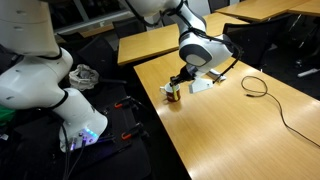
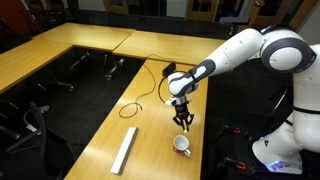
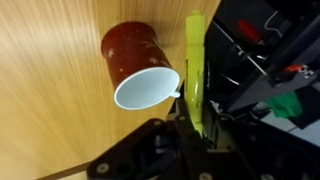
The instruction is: Put the marker in the mug
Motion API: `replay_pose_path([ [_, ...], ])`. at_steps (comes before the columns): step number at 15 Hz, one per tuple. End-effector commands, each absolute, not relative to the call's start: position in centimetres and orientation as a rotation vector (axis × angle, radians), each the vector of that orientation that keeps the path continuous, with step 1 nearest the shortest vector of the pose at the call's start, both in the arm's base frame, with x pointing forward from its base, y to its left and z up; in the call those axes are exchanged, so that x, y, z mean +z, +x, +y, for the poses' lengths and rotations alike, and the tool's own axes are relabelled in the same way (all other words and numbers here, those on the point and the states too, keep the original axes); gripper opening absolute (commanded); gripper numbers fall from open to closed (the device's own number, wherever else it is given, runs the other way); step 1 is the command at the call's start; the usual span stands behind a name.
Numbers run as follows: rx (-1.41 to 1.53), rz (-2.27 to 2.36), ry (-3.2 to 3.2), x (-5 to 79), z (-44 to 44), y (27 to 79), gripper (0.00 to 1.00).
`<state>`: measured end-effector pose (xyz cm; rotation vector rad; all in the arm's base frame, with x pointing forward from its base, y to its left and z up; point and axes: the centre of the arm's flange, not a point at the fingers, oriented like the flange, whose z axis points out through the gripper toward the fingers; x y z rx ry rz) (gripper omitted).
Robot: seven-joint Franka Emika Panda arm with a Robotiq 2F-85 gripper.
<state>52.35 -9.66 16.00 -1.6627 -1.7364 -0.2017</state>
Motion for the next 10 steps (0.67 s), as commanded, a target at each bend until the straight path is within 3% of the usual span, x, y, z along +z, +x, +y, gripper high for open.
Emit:
replay_pose_path([
  [1,-0.242,-1.774,-1.529,16.0,-9.0,53.6,0.05],
  [10,-0.37,-1.817,-1.299,15.0,-4.9,56.6,0.05],
])
